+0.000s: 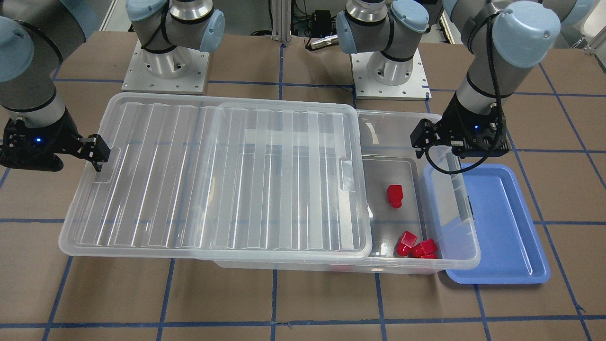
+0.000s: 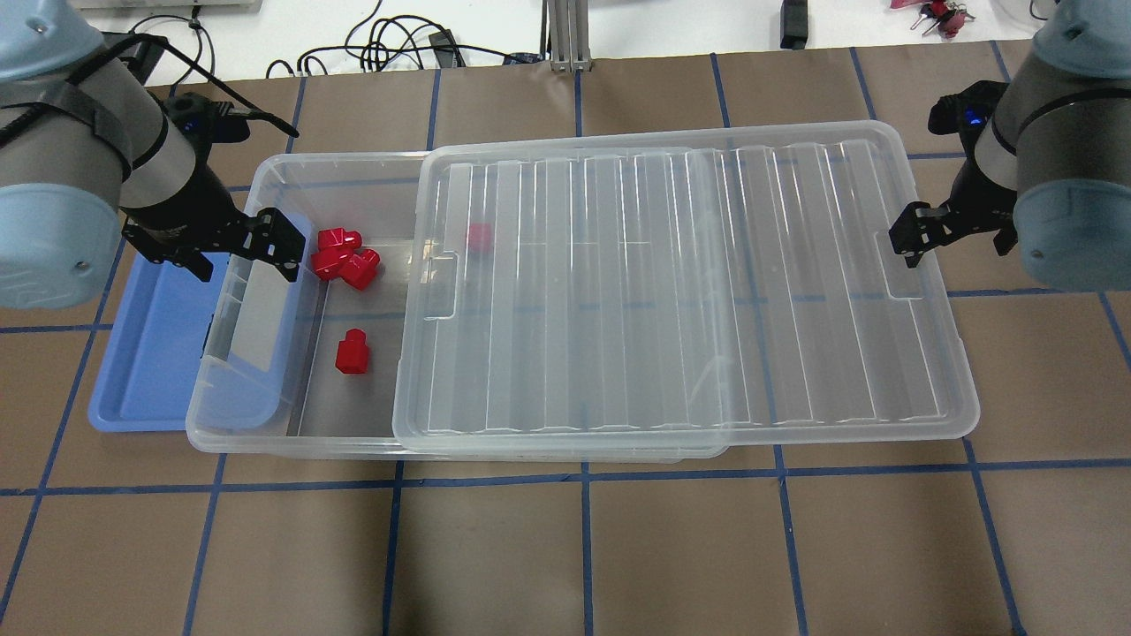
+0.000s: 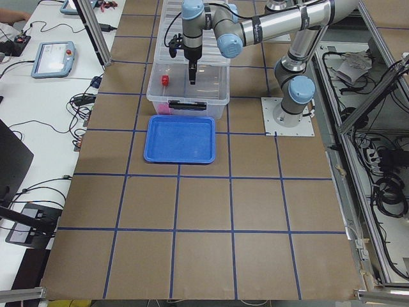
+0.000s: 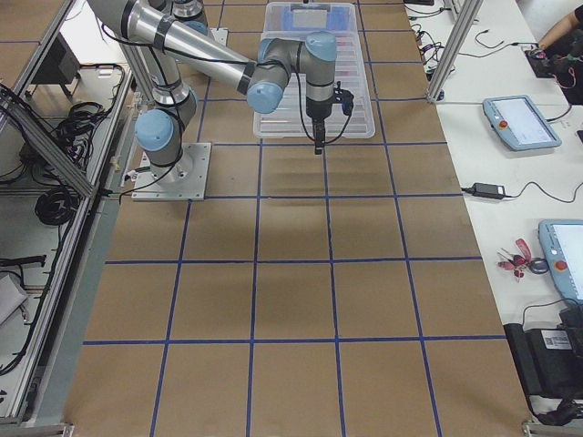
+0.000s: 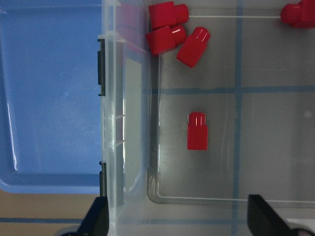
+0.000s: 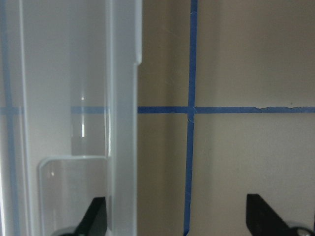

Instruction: Place red block in blue tray from box

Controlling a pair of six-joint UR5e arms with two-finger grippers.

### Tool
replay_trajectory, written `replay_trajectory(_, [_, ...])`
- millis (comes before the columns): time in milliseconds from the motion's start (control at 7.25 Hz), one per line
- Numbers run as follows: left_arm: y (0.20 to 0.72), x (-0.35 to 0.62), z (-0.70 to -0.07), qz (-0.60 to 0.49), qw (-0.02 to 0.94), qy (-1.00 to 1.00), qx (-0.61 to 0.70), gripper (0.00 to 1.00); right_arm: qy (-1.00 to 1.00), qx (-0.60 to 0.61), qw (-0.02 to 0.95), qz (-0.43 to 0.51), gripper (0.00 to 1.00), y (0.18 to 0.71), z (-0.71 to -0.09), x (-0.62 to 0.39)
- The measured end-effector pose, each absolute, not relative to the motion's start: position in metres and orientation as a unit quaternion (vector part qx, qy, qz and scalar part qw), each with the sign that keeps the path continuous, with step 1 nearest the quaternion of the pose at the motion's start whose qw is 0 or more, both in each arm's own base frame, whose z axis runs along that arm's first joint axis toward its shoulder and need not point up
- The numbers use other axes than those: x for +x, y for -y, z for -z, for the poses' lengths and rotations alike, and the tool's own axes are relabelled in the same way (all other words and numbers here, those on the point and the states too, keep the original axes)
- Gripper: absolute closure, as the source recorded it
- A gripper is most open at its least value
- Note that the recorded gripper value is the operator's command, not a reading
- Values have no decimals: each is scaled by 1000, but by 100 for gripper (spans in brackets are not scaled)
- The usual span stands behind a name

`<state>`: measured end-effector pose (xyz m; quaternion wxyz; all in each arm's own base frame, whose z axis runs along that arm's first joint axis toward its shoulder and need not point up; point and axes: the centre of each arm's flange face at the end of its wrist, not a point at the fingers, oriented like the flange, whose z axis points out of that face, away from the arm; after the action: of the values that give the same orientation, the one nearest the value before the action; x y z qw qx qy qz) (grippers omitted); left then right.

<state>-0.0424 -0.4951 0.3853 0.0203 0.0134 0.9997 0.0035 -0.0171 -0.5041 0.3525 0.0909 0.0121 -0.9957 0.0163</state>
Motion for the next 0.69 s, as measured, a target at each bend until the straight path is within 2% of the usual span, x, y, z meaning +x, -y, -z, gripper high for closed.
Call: replay_trajectory(690, [496,-53,-319,-32,-12,-999,-5,3,994,10,102,-25,0,504,-371,-18])
